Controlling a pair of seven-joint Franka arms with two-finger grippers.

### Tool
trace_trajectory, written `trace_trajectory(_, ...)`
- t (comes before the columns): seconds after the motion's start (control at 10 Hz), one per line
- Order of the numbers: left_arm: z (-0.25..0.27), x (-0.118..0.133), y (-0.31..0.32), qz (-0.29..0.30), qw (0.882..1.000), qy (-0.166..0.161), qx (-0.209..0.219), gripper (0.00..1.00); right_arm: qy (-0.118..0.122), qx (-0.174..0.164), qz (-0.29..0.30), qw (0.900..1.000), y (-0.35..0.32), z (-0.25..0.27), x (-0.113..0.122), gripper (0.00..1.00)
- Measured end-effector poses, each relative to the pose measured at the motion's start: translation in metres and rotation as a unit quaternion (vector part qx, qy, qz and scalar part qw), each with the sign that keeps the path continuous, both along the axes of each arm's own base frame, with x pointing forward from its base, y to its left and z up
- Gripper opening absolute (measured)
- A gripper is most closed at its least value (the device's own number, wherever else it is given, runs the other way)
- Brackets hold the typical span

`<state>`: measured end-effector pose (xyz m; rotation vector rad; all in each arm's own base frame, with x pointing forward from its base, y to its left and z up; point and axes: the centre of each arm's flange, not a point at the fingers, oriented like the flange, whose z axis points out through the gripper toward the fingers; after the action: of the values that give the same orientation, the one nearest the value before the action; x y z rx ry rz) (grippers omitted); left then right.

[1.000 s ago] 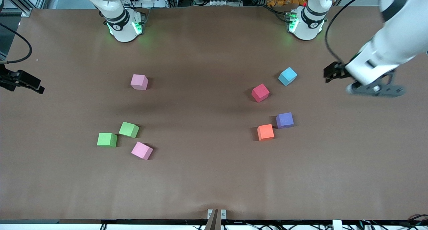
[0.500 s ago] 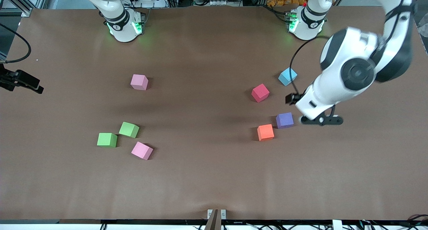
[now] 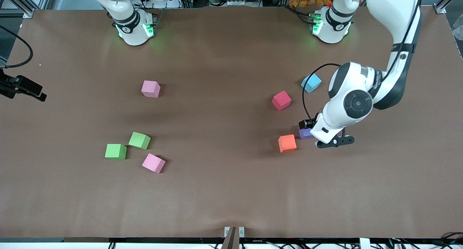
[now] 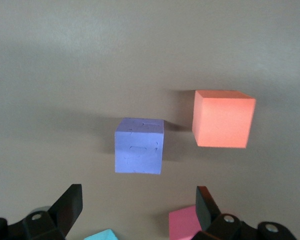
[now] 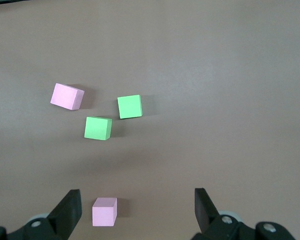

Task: Arrange blocks into number 1
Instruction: 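Lower and close the left gripper on the purple cube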

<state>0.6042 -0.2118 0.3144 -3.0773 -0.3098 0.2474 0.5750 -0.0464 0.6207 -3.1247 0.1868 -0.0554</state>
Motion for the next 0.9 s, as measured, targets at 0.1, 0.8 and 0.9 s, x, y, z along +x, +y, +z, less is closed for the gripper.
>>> trace_trajectory(0.1, -0.013, 0.001, 0.000, 0.008, 1.000, -0.002, 0.001, 1.00, 0.000, 0.000, 0.000, 1.000, 0.000, 0.000, 0.000, 1.00)
trace_trajectory(0.8, -0.088, -0.010, 0.004, -0.009, 1.000, -0.010, 0.015, 1.00, 0.003, 0.000, 0.000, 1.000, 0.000, -0.001, 0.000, 1.00)
trace_trajectory(0.9, -0.093, -0.011, 0.003, -0.011, 1.000, -0.007, 0.016, 1.00, 0.005, 0.000, 0.000, 1.000, 0.000, -0.003, 0.001, 1.00)
